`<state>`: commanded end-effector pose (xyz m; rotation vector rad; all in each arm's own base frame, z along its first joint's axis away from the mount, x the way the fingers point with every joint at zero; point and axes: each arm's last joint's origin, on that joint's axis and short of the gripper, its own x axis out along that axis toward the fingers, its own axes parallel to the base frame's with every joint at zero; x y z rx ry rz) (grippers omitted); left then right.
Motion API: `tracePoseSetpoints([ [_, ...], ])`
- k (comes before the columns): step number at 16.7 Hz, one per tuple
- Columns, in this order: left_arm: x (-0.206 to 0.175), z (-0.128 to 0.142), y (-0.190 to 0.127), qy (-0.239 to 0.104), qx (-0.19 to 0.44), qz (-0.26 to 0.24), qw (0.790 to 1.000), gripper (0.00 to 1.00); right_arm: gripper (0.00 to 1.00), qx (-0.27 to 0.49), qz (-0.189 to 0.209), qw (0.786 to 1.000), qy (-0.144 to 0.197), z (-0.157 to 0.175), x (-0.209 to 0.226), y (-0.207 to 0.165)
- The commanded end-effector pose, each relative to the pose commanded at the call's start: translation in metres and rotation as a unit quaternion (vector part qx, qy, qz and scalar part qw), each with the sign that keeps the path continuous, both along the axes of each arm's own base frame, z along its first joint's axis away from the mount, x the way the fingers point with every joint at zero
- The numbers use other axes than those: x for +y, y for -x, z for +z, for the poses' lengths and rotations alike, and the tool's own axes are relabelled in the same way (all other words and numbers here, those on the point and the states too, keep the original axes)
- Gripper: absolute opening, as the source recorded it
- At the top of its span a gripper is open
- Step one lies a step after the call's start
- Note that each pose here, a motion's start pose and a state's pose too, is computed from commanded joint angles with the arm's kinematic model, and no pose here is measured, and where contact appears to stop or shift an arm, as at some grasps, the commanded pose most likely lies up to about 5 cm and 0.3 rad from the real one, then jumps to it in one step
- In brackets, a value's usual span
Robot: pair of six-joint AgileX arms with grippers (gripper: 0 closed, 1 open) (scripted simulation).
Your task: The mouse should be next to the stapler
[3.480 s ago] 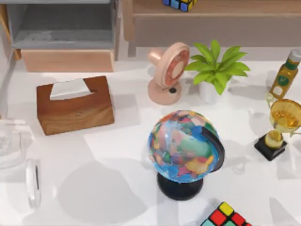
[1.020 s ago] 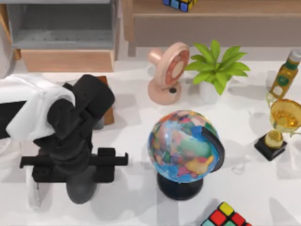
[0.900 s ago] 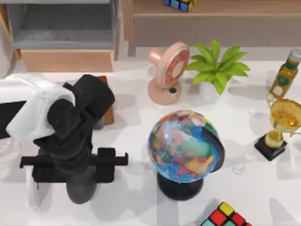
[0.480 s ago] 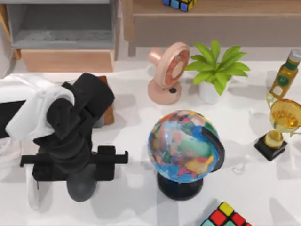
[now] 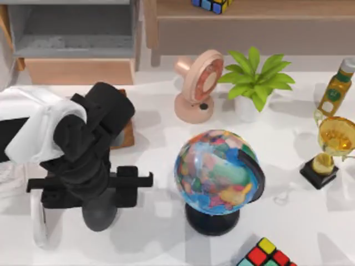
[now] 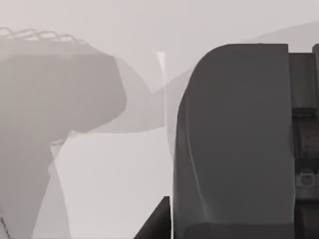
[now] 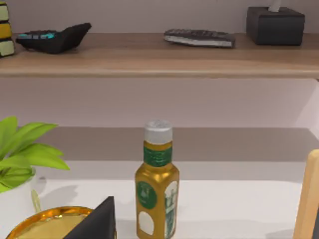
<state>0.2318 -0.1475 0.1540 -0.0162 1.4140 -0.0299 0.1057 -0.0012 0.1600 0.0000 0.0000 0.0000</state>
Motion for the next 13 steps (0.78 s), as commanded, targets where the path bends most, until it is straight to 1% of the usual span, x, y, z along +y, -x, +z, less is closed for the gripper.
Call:
tracePoseSetpoints([
  [4,-0.001,-0.006,0.001,-0.002,0.006,-0.004,1.000,0.00,1.00,0.000,0.000,1.000,0.000,0.000,0.000,0.000],
  [7,0.000,-0.017,0.005,-0.014,0.026,-0.007,1.000,0.00,1.00,0.000,0.000,1.000,0.000,0.000,0.000,0.000],
  [11,0.000,-0.017,0.005,-0.014,0.026,-0.007,1.000,0.00,1.00,0.000,0.000,1.000,0.000,0.000,0.000,0.000],
  [13,0.000,-0.017,0.005,-0.014,0.026,-0.007,1.000,0.15,1.00,0.000,0.000,1.000,0.000,0.000,0.000,0.000],
])
